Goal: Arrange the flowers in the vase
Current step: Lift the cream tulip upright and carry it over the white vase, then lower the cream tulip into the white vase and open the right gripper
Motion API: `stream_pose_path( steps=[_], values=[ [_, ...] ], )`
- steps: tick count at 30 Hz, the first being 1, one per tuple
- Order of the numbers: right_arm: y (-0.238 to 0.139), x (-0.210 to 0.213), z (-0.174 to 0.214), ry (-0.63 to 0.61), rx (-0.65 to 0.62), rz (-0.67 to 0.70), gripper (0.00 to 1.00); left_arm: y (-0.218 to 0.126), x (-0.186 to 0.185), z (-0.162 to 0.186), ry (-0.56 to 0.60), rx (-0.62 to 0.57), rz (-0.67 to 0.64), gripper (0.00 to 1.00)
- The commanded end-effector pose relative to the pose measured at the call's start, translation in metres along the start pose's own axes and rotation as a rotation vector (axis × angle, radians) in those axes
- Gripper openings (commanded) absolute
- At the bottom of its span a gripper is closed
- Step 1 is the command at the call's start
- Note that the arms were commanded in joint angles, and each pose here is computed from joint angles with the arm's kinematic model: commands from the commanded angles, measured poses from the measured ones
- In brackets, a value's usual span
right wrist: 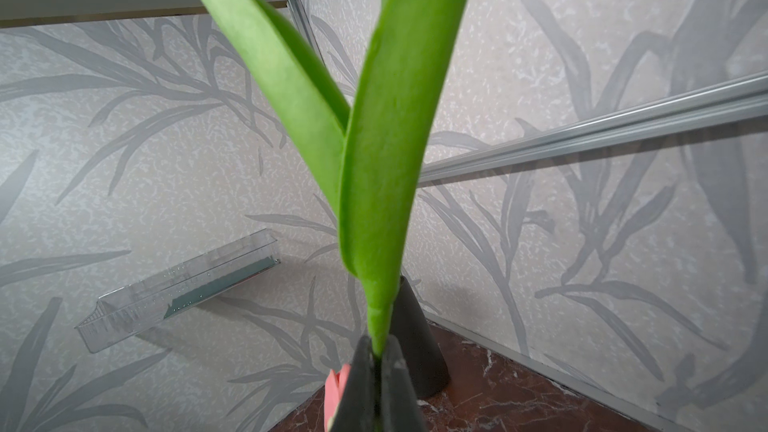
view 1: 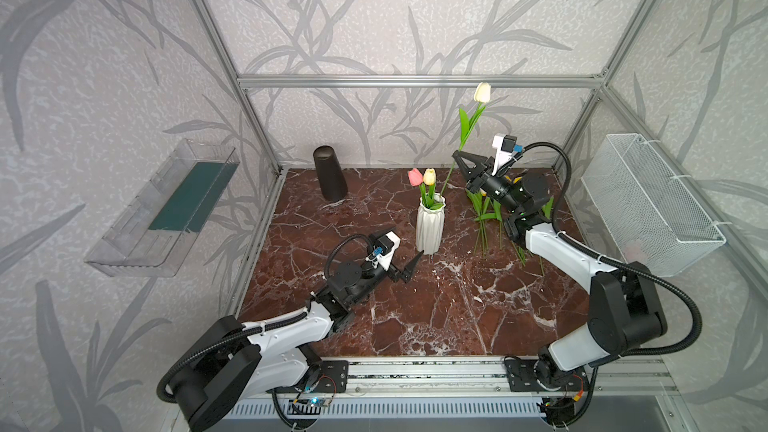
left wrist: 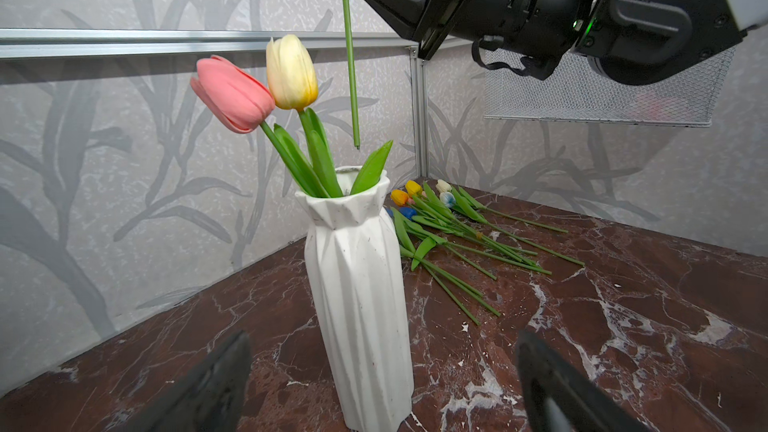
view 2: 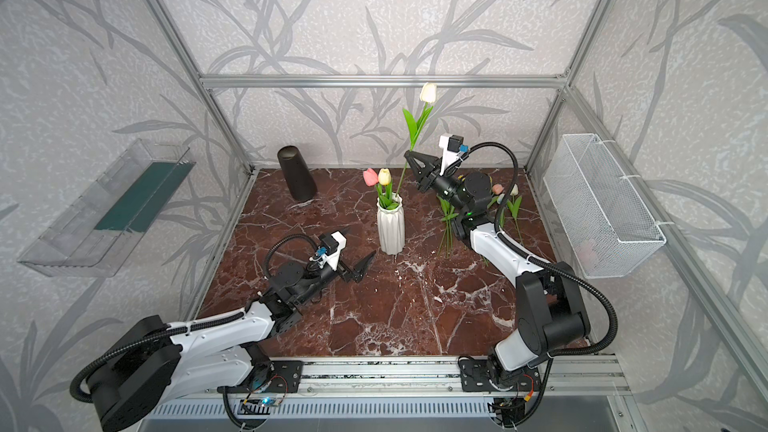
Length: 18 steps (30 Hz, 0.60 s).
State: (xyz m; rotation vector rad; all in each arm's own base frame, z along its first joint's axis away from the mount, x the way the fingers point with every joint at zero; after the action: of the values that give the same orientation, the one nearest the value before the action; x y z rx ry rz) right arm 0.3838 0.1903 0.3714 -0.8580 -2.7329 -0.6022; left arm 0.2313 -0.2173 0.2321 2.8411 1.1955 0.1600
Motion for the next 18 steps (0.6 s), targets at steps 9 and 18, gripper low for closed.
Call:
stream_pose_path(
  steps=[9, 18],
  values=[
    [-0.005, 0.001, 0.048, -0.086, 0.07, -0.045, 0.0, 0.007, -0.003, -0.007, 0.016, -0.024, 0.023, 0.99],
    [-0.014, 0.015, 0.08, -0.133, 0.129, -0.095, 0.0, 0.003, -0.002, -0.007, 0.014, -0.022, 0.016, 0.98]
  ],
)
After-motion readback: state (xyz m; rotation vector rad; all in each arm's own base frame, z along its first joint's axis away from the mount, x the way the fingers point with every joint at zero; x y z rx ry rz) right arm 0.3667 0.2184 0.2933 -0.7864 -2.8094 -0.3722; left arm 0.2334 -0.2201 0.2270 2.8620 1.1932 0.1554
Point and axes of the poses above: each gripper's point midway between its finger pads, its own y axis out along the fingers, its own x axis along the line the jaws close on, z = x × y, the point moved 5 cm from there along -y, back along the fingers, and after that the axes turned 2 degrees about -y, right-handed, at the moved point
